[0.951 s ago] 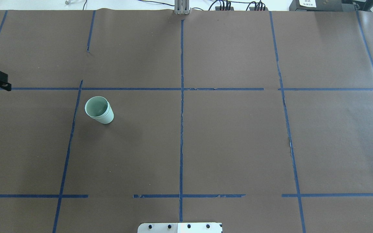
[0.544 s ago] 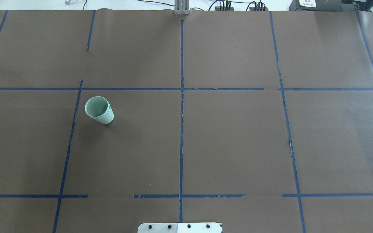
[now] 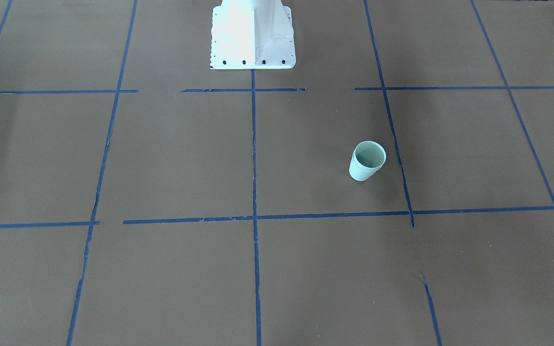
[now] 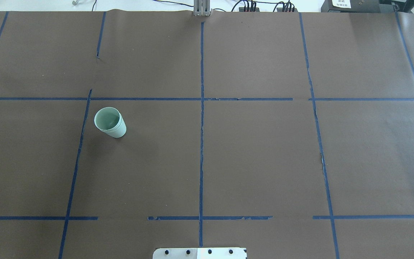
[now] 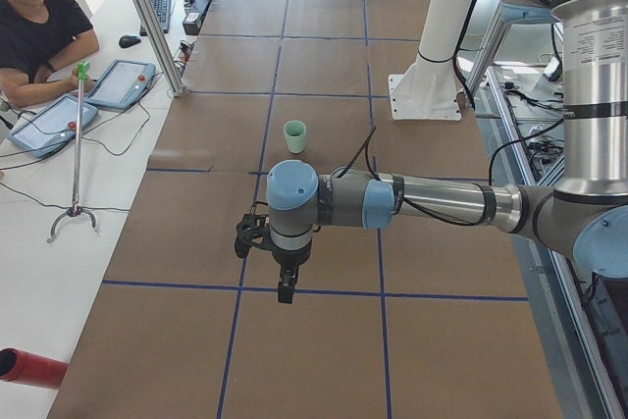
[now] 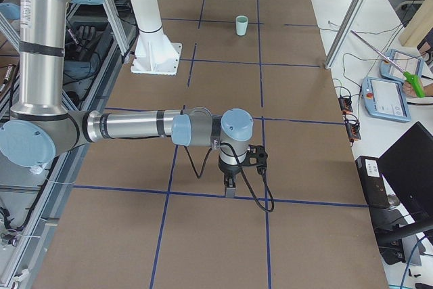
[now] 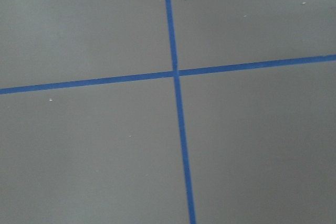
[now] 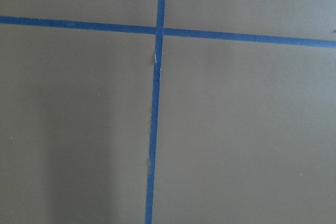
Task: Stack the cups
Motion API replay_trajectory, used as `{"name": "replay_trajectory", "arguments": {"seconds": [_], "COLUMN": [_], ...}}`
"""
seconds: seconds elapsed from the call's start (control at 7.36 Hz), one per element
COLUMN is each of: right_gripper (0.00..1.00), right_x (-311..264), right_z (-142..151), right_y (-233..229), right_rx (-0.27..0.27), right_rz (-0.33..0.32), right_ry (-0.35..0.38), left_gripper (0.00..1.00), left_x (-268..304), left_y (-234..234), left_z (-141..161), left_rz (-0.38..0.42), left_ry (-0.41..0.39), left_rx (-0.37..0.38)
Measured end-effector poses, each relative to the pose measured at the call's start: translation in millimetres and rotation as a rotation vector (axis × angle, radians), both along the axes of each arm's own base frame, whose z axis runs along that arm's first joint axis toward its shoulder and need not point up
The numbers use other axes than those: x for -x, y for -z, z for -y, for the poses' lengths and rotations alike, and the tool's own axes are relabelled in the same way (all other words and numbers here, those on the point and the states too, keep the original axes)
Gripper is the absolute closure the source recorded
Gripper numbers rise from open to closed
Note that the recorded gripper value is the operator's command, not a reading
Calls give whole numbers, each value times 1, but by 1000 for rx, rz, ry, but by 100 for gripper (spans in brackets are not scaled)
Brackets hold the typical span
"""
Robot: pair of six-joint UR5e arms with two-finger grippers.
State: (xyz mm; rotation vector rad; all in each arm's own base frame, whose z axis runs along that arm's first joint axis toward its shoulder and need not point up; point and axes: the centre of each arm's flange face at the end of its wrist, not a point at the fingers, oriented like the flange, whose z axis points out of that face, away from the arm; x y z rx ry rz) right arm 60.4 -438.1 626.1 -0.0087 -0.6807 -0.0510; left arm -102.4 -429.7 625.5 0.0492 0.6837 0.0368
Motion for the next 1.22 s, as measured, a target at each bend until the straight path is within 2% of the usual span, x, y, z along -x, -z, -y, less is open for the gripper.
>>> {"name": "replay_trajectory", "arguments": {"seconds": [0.27, 0.54, 1.22], "right_gripper": [0, 0, 0], "right_x": [0, 0, 0], "right_z": [0, 0, 0], "right_y": [0, 0, 0], "right_rx": [0, 0, 0], "right_rz": [0, 0, -1], "right_ry": [0, 0, 0], "left_gripper": [0, 0, 0], "left_x": [-1, -4, -6], "left_y": [-2, -7, 5], "left_z": [-6, -13, 0], "left_rz": [-71, -97, -121], "left_ry": [20, 24, 16], "left_rx": [71, 96, 39]}}
